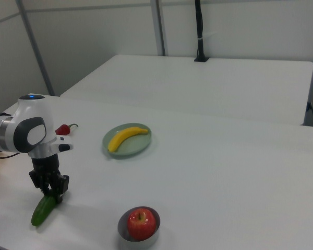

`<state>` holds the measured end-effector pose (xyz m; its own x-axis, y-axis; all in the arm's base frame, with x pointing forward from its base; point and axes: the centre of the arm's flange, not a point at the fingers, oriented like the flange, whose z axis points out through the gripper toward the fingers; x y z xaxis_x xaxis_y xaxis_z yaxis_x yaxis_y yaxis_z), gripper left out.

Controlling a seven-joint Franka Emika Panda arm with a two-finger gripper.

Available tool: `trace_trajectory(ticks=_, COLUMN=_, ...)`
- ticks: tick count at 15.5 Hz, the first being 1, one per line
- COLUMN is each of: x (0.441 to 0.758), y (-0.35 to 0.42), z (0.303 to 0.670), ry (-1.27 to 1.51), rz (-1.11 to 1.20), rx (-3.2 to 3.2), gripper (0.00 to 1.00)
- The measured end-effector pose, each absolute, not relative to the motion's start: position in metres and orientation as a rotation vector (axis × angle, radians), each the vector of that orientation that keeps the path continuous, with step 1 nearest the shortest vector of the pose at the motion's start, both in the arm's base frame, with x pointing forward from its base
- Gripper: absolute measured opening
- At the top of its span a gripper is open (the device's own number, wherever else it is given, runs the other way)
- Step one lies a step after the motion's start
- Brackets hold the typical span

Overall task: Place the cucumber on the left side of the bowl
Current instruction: 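Close the gripper on the cucumber, then lift the cucumber and carry it toward the apple bowl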

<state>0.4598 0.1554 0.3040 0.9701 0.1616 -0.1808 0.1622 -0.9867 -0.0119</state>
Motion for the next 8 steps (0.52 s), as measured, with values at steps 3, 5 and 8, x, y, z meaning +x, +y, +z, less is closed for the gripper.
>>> trace_trajectory(ticks=3, x=0.4598, y=0.1557, z=0.3042, ry=0.257, rz=-0.285, rx=3.115, gripper=0.47)
trace_trajectory(ticks=5, x=0.4600, y=0.1557, z=0.3049, ry=0.257, rz=-0.282, rx=3.116, gripper=0.47)
trace_trajectory(ticks=8, x=0.4627, y=0.1536, z=0.3133, ry=0.248, rz=-0.255, rx=3.121, gripper=0.47)
